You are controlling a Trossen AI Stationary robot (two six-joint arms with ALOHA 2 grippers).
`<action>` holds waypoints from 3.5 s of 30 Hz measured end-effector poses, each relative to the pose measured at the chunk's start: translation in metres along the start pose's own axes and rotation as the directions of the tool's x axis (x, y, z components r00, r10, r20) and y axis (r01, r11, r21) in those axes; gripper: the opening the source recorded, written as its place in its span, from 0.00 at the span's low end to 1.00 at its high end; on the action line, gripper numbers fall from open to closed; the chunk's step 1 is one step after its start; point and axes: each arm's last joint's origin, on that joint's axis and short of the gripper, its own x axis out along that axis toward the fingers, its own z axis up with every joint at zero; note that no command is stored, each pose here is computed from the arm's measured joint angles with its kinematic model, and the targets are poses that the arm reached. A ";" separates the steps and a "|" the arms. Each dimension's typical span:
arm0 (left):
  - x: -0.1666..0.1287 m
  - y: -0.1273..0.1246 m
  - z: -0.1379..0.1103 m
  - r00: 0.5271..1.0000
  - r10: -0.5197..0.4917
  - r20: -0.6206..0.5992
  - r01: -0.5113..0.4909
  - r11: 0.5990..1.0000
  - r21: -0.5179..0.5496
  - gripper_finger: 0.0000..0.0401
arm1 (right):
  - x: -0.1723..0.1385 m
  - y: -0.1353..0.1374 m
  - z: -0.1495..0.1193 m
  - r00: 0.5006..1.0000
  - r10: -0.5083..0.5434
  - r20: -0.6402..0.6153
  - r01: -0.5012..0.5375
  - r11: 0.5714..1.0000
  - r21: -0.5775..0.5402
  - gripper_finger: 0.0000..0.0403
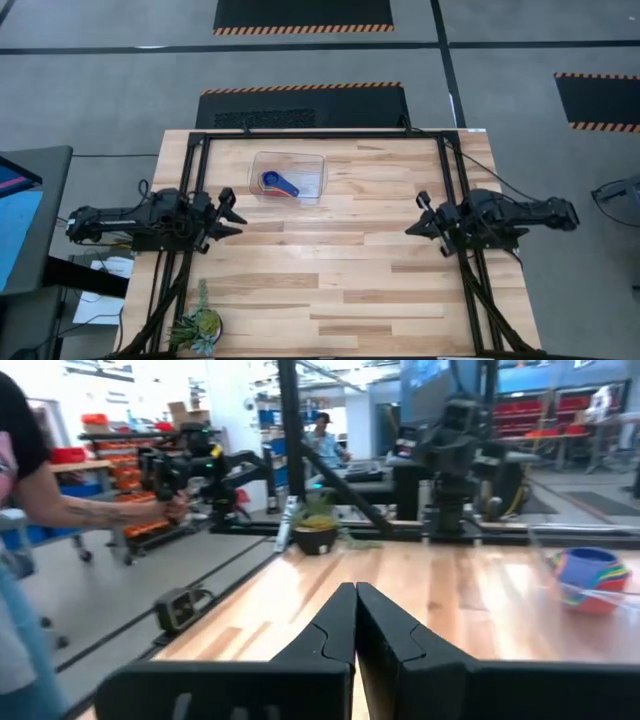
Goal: Nest measuring cups in basket
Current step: Return to Home Position
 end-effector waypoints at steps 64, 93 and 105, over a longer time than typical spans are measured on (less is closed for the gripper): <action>-0.001 0.007 -0.010 0.980 0.169 -0.106 -0.153 0.977 0.150 0.29 | -0.001 -0.003 0.000 0.999 -0.045 -0.003 0.045 0.999 0.030 0.08; -0.001 0.007 -0.010 0.980 0.169 -0.105 -0.152 0.977 0.149 0.29 | -0.001 -0.003 -0.001 0.999 -0.045 -0.003 0.046 0.999 0.030 0.08; -0.001 0.007 -0.010 0.980 0.169 -0.105 -0.153 0.977 0.149 0.29 | -0.001 -0.003 -0.001 0.999 -0.045 -0.003 0.046 0.999 0.030 0.08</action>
